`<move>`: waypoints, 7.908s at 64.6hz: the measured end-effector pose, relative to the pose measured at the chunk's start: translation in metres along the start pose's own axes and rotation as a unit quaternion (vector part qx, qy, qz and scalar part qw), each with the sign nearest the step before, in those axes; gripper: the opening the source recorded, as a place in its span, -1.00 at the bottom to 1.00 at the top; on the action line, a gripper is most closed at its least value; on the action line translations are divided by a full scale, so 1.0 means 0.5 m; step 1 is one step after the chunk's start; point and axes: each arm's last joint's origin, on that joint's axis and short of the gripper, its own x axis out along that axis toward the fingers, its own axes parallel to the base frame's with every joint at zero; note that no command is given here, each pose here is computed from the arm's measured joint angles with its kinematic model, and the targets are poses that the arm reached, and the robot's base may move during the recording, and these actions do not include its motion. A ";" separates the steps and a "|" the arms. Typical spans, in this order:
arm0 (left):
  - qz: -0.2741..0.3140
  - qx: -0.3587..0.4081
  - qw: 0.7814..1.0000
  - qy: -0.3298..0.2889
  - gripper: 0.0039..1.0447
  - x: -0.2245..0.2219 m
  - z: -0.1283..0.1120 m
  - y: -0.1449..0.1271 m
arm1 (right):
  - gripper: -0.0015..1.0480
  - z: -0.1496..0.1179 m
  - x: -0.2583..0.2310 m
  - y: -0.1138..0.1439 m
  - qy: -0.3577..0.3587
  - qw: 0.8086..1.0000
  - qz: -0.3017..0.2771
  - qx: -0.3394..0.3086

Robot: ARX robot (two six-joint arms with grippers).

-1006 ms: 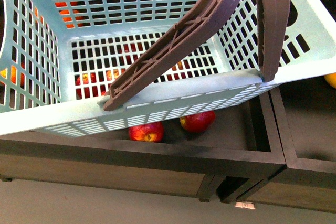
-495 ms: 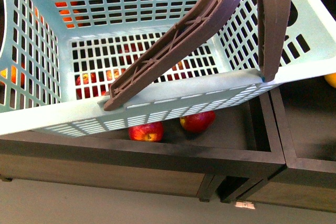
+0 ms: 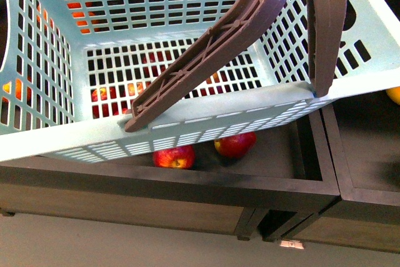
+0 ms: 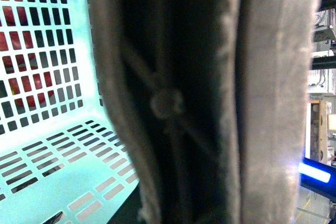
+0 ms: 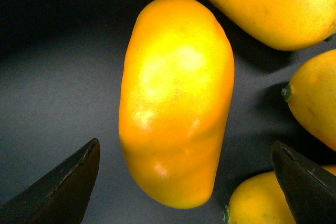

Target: Pick mango and avocado into basket

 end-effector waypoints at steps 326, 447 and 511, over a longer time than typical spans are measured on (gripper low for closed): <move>0.002 0.002 1.000 -0.001 -0.75 0.001 0.000 0.001 | -0.96 -0.171 -0.672 0.303 -0.418 0.887 0.160 -0.115; -0.002 0.001 1.000 0.004 -0.75 0.001 -0.002 0.000 | 0.83 -0.223 -0.681 0.282 -0.421 0.885 0.160 -0.115; 0.002 0.002 1.000 0.000 -0.75 0.001 -0.001 0.001 | 0.83 -0.223 -0.682 0.283 -0.423 0.884 0.161 -0.115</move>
